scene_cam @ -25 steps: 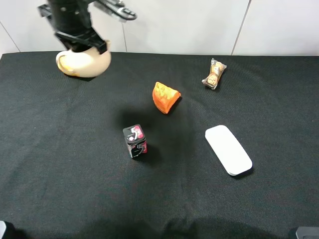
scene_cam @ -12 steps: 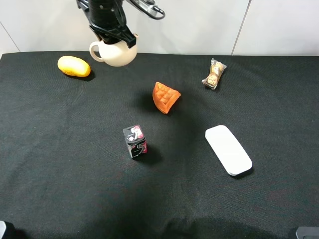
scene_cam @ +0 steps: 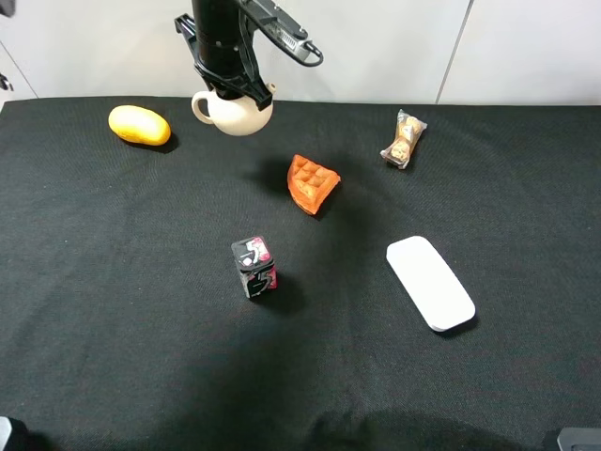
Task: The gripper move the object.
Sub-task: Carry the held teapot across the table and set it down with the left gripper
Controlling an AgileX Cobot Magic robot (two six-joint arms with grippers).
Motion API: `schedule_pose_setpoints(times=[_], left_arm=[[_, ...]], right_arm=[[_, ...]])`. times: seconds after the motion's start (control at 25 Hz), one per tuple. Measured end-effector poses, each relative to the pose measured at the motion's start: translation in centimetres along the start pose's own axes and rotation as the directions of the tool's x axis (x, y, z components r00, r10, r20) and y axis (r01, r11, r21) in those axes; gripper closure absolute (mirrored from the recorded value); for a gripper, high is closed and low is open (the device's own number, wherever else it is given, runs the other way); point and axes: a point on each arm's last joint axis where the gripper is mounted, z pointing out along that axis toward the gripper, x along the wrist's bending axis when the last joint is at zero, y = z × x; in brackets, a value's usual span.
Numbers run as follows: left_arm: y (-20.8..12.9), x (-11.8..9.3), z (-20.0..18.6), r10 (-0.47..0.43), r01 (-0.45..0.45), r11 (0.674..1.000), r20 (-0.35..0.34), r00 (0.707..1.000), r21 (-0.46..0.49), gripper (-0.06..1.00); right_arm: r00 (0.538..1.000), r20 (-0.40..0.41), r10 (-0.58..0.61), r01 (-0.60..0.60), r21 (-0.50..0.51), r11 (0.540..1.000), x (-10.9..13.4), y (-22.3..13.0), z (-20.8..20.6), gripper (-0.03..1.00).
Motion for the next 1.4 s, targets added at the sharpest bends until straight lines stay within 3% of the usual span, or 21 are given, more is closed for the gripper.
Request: schedule_pose_setpoints(times=[0.68, 1.4], left_arm=[[2.2, -1.3, 5.9, 0.051, -0.056, 0.984, -0.03, 0.998, -0.17, 0.76], [2.5, -1.7, 6.8, 0.054, -0.058, 0.979, -0.024, 0.998, -0.197, 0.76]], right_arm=[[1.0, 0.0, 0.0, 0.0, 0.0, 1.0, 0.0, 0.0, 0.0, 0.27], [1.0, 0.0, 0.0, 0.0, 0.0, 1.0, 0.0, 0.0, 0.0, 0.27]])
